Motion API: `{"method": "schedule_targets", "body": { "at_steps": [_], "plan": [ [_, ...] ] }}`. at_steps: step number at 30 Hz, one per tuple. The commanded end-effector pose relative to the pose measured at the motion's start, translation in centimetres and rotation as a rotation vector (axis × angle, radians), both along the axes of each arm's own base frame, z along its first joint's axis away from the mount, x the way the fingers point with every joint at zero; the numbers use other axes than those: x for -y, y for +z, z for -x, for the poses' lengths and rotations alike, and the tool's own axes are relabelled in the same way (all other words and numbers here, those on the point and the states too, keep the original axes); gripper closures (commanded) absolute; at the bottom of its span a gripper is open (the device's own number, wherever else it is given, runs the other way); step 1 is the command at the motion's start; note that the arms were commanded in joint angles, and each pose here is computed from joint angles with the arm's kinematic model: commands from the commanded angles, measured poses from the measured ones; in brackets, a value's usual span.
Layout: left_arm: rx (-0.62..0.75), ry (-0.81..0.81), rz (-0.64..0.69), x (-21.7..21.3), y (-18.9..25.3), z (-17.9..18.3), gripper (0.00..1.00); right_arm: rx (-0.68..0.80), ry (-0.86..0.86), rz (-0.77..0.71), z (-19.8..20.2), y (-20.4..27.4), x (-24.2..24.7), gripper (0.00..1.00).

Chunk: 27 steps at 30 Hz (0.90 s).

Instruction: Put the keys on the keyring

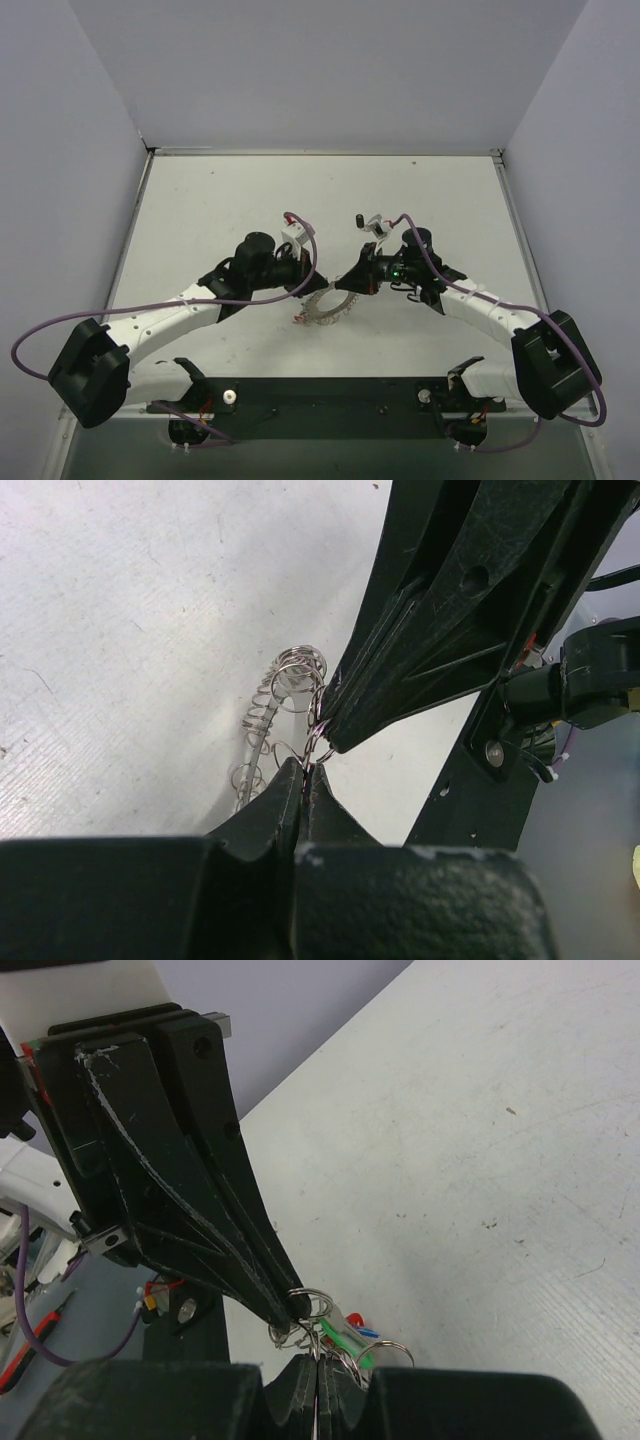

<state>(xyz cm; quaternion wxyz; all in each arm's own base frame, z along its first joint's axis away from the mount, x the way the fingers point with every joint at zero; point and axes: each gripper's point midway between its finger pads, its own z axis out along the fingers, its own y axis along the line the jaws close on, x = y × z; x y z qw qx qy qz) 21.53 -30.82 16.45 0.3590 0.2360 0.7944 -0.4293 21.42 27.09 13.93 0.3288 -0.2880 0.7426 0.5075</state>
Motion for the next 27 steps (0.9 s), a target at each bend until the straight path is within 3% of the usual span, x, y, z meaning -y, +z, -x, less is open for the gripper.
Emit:
{"method": "schedule_targets", "body": {
  "at_steps": [1, 2, 6, 13, 23, 27],
  "plan": [
    [0.137, 0.033, 0.145, 0.1, 5.2, -1.9, 1.00, 0.013, 0.046, 0.004, 1.2, -0.6, 0.4, 1.00],
    [0.136, 0.024, 0.147, 0.2, 5.2, -1.8, 1.00, 0.013, 0.062, 0.002, 1.5, -0.6, 0.2, 1.00],
    [0.162, -0.010, 0.137, 0.2, 4.9, -1.4, 1.00, 0.033, 0.110, 0.009, 2.4, -0.1, 0.1, 0.77],
    [0.214, -0.097, 0.065, -0.1, 4.6, -0.3, 1.00, 0.141, 0.089, 0.091, 2.9, 1.6, 1.9, 0.61],
    [0.302, -0.217, -0.020, -0.1, 4.6, 1.9, 1.00, 0.360, 0.041, 0.087, 0.8, 7.5, 2.6, 0.49],
    [0.319, -0.265, -0.048, 0.1, 4.2, 3.1, 1.00, 0.352, 0.106, 0.098, 0.7, 7.5, 2.1, 0.48]
  ]
}}
